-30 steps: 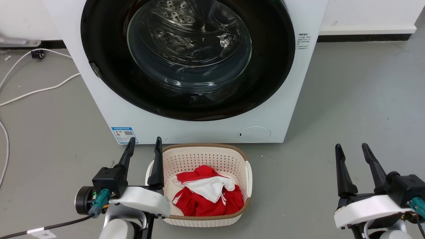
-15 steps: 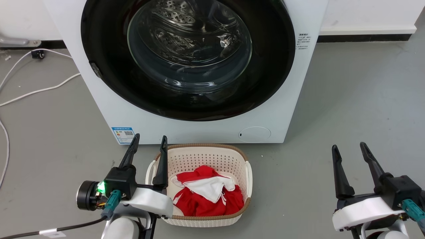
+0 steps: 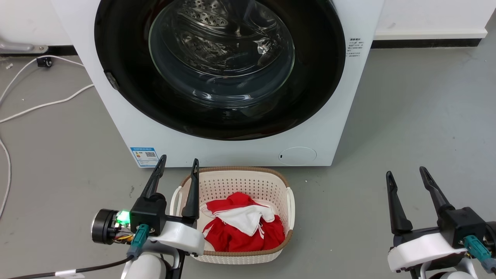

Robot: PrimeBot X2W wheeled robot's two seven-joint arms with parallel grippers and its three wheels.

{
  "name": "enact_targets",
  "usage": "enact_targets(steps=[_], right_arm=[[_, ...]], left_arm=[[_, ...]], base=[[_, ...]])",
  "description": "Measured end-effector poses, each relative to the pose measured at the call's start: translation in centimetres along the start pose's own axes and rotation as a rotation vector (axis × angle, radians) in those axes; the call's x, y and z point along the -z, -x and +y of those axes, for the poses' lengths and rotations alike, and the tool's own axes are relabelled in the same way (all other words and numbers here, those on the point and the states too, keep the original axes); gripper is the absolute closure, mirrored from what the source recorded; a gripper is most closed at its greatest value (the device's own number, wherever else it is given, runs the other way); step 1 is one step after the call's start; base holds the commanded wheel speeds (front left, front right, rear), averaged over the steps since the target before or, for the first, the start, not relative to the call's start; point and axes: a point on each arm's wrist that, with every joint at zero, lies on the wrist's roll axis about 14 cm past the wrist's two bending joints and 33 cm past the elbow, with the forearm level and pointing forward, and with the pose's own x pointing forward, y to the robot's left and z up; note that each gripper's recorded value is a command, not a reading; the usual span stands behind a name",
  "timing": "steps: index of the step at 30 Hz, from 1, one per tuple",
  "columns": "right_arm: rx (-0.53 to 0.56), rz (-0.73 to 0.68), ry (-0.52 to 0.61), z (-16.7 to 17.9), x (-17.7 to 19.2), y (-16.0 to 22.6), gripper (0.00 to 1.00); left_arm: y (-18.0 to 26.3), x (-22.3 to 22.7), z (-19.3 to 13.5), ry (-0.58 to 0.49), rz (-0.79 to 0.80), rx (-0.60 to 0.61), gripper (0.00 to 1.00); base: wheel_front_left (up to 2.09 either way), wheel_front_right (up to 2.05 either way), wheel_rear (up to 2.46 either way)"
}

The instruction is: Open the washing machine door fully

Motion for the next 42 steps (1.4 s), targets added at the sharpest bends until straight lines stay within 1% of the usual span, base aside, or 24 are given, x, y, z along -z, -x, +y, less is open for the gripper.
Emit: enact_targets(steps=[18,19,20,21,24,27,28,32,35,38,41,42], right_arm=[[0.011,0.016,-0.020,-0.3,0.6,0.0,0.00],[0.012,0.017,-0.025,-0.3,0.6,0.0,0.28],[0.014,0.017,-0.029,-0.4,0.7,0.0,0.85],[0.015,0.014,-0.034,-0.4,0.6,0.0,1.00],[0.024,0.014,-0.053,-0.6,0.7,0.0,1.00],[0.045,0.000,-0.118,-1.0,0.6,0.1,1.00],[0.062,-0.007,-0.186,-1.3,0.7,0.1,1.00],[0.122,-0.037,-0.372,-2.4,0.9,0.3,1.00],[0.185,-0.073,-0.590,-3.4,1.2,0.3,1.00],[0.254,-0.099,-0.874,-4.0,2.0,0.3,1.00],[0.332,-0.147,-1.227,-4.7,2.7,-0.2,1.00],[0.355,-0.158,-1.316,-4.9,3.0,-0.3,1.00]], left_arm=[[0.0,1.0,0.0,0.027,0.030,-0.001,0.00],[0.0,1.0,0.0,0.028,0.030,-0.002,0.00],[0.0,1.0,0.0,0.028,0.030,-0.002,0.00],[0.0,1.0,0.0,0.029,0.030,-0.003,0.00],[0.0,1.1,0.0,0.030,0.031,-0.004,0.00],[0.1,1.0,0.0,0.029,0.030,-0.005,0.00],[0.1,1.0,0.0,0.030,0.029,-0.005,0.00],[0.1,0.9,0.1,0.030,0.027,-0.009,0.00],[0.1,0.9,0.2,0.029,0.026,-0.011,0.00],[0.0,0.9,0.2,0.031,0.025,-0.013,0.00],[-0.1,1.0,0.2,0.033,0.027,-0.014,0.00],[-0.2,1.0,0.2,0.036,0.026,-0.015,0.00]], base=[[0.00,0.00,0.00],[0.00,0.00,0.00],[0.00,0.00,0.00],[0.00,0.00,0.00],[0.00,0.00,0.00],[0.00,0.00,0.00],[0.00,0.00,0.00],[0.00,0.00,0.00],[0.00,0.00,0.00],[0.00,0.00,0.00],[0.00,0.00,0.00],[0.00,0.00,0.00]])
